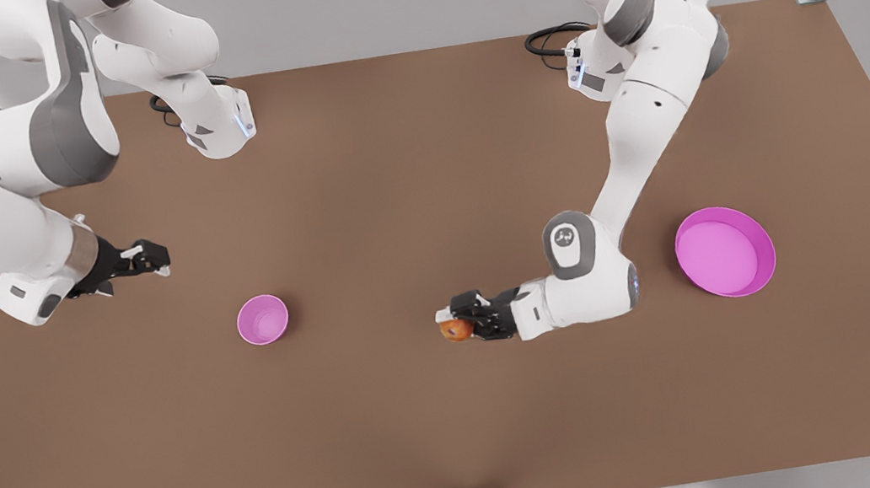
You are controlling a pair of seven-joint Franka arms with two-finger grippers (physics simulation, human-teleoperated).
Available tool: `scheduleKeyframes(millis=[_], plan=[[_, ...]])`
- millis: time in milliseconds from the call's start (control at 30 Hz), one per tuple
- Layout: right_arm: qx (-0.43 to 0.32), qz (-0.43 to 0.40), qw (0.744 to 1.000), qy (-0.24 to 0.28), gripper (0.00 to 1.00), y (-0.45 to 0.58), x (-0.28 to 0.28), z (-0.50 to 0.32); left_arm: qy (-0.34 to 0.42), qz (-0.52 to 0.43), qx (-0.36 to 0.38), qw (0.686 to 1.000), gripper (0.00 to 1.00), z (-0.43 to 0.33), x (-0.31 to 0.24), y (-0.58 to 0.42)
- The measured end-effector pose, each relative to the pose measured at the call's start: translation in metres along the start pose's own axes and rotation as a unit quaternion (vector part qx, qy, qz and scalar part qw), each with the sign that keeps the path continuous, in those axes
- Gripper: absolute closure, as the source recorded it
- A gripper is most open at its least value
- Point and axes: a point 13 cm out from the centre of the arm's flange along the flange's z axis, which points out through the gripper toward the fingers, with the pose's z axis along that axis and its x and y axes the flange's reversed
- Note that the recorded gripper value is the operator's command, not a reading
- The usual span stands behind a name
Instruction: Use the left arm to pick up the apple from the plate, transfer it to the gripper of the right arm, and then use the right arm to place it into the bowl
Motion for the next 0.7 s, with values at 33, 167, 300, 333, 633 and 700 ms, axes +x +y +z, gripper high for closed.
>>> scheduleKeyframes(millis=[33,167,300,333,633,700], plan=[[-0.008,-0.001,1.000,-0.003,0.00,0.007,-0.006,0.000,-0.018,0.011,0.029,0.999,0.33,0.015,-0.009,-0.017],[-0.089,0.011,0.996,-0.013,0.00,0.046,-0.043,0.021,-0.081,0.052,0.096,0.991,0.33,0.037,-0.029,-0.036],[-0.225,0.038,0.974,-0.008,0.00,0.114,-0.077,0.051,-0.118,0.132,0.110,0.978,0.33,0.045,-0.034,-0.048],[-0.267,0.049,0.962,0.007,0.00,0.138,-0.084,0.068,-0.122,0.154,0.113,0.974,0.33,0.052,-0.032,-0.056],[-0.487,0.175,0.855,0.035,0.00,0.185,-0.154,0.132,-0.168,0.323,0.101,0.926,0.33,0.062,-0.034,-0.075],[-0.515,0.188,0.836,0.037,0.00,0.187,-0.165,0.144,-0.172,0.351,0.096,0.915,0.33,0.066,-0.032,-0.075]])
